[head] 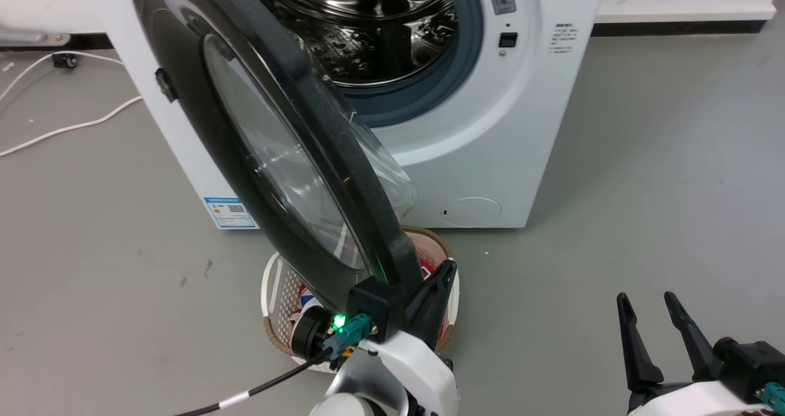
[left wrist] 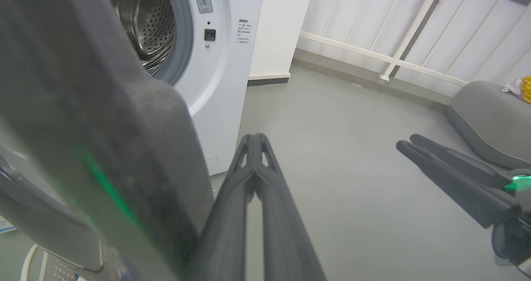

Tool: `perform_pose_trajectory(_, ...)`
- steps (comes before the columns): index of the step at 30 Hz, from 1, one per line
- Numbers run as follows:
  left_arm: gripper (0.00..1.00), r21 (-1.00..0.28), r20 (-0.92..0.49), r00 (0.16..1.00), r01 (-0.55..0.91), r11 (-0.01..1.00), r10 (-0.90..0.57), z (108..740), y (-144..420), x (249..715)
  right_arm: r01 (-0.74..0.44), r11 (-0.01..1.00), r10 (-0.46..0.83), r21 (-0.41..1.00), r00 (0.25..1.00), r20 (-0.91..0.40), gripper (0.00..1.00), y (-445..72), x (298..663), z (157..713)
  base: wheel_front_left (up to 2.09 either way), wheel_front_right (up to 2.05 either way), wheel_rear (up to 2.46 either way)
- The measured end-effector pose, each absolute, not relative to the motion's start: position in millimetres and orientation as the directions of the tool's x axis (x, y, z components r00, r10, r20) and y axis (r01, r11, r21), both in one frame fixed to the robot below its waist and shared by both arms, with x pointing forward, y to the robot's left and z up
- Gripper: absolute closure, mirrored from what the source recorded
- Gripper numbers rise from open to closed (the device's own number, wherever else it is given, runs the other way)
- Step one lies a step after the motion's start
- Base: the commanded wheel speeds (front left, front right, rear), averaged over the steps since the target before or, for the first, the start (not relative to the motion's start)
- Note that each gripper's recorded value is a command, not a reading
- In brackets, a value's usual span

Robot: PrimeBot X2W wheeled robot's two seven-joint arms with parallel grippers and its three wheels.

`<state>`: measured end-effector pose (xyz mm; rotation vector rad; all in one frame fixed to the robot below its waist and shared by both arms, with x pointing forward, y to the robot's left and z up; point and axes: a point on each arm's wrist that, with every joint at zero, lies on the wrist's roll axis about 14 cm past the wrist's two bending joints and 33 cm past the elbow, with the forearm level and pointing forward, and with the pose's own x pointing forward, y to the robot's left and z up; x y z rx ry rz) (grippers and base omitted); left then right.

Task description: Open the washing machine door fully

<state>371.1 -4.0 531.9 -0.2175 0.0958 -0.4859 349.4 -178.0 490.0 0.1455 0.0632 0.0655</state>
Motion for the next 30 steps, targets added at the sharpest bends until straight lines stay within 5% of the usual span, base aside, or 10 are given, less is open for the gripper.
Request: perform_pose_trajectory(30, 1.0, -0.231, -0.055, 0.998, 0.009, 0.973, -0.022, 531, 135, 313, -0.414, 0.892, 0.43, 0.179, 0.901, -0.062, 0.0, -52, 394, 483, 0.0, 0.0, 0.0)
